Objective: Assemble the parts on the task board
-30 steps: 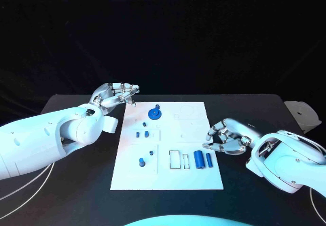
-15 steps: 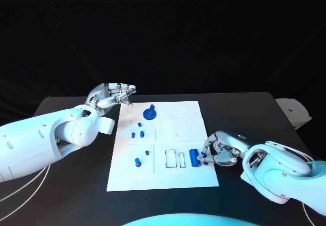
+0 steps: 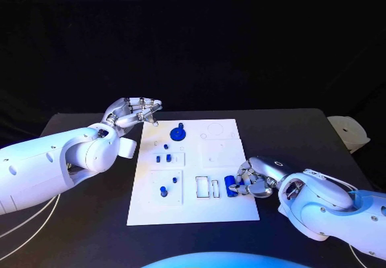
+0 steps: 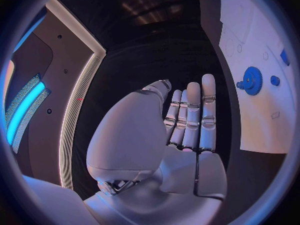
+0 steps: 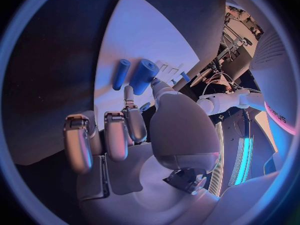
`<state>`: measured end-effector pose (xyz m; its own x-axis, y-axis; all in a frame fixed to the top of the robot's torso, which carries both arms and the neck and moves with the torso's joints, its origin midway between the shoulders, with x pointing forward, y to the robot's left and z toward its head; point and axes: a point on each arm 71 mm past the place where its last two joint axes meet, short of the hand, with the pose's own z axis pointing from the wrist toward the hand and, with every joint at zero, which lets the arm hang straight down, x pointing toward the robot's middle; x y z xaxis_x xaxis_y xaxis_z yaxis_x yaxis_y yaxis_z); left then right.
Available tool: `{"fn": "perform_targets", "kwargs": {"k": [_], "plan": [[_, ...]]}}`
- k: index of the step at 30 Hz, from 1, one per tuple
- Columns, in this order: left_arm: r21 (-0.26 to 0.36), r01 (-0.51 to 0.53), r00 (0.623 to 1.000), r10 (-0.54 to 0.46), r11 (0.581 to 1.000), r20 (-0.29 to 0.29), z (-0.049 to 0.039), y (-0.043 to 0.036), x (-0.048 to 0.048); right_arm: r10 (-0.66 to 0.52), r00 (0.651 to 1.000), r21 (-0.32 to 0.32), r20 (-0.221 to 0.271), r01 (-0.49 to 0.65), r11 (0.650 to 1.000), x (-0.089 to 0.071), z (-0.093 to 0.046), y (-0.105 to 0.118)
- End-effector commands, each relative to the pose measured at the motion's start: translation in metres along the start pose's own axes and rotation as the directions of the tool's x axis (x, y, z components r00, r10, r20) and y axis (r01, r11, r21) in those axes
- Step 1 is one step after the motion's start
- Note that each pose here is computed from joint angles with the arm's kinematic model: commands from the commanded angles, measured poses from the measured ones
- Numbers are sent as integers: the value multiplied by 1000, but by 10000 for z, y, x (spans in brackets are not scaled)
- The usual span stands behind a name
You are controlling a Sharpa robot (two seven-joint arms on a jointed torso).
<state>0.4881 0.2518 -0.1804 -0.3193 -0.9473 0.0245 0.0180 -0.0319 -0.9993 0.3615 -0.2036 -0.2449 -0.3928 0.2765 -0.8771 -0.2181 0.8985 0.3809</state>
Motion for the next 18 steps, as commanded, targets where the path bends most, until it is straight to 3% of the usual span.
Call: {"fn": "perform_targets", "kwargs": {"k": [1, 18], "plan": [[7, 12, 1000, -12, 1000, -17, -1, -11, 25, -35, 999, 11, 6, 35, 999, 13, 23, 1], [1, 12, 1000, -12, 1000, -19, -17, -12, 15, -85, 995, -4, -48, 85, 996, 231, 123, 84]]}}
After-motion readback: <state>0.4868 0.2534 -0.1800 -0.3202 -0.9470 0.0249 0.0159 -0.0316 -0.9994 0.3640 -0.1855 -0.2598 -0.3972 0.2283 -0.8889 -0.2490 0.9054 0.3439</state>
